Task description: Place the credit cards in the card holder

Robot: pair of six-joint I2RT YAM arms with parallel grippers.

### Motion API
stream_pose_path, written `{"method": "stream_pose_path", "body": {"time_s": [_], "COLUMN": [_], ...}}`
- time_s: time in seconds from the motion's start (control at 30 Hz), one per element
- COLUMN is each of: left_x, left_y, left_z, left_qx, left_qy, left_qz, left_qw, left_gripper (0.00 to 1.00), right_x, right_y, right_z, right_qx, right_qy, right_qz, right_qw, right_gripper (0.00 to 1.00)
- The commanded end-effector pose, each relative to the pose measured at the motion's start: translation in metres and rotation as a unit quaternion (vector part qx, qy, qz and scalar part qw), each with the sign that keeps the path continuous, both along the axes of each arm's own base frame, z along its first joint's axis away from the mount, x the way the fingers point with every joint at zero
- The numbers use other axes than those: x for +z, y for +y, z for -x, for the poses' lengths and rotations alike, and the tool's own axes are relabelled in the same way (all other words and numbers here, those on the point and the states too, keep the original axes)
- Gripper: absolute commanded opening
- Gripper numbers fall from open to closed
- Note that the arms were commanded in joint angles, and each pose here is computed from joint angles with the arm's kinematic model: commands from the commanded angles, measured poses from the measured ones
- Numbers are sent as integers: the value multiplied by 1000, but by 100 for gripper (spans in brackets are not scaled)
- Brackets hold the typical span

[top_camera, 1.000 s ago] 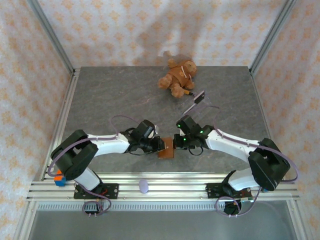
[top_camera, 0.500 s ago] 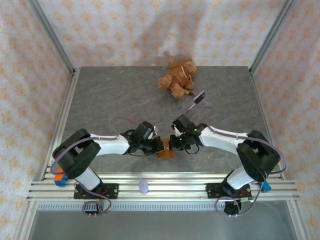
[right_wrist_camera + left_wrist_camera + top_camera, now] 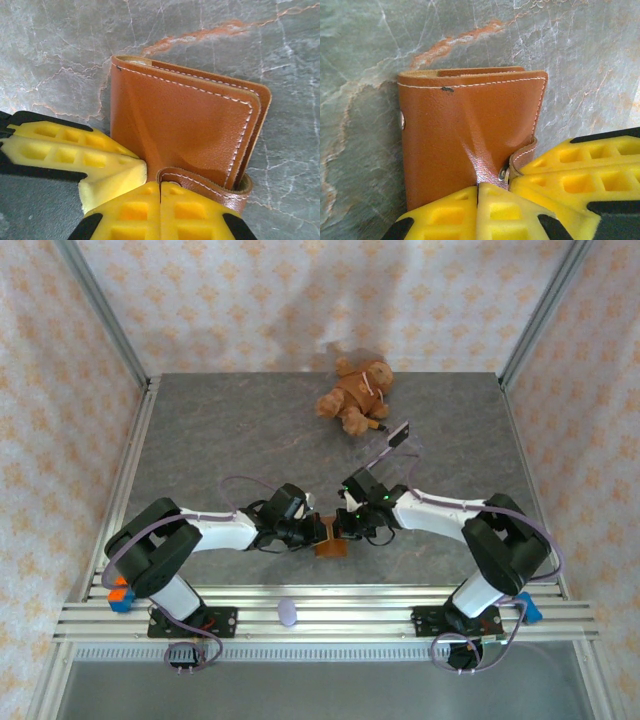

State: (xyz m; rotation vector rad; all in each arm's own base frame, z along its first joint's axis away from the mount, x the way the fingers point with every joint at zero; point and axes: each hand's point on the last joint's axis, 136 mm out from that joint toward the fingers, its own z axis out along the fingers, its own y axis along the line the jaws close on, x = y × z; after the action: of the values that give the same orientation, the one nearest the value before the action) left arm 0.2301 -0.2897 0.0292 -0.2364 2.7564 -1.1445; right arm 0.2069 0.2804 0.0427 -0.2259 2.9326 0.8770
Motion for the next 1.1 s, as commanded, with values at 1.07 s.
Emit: {"method": "stream_pose_path", "body": {"time_s": [1.07], "left_x": [-11], "left_y": [28], "left_z": [-6], "left_qx": [54], "left_qy": [1], "left_qz": [-17], "left_qw": [998], "left_gripper": [11], "right_x": [-71], "right_y": [-54], "right_z": [12], "right_qx": [-72], "right_qy": [137], "right_qz": [123], "right_qw": [980], "right_gripper": [0]}}
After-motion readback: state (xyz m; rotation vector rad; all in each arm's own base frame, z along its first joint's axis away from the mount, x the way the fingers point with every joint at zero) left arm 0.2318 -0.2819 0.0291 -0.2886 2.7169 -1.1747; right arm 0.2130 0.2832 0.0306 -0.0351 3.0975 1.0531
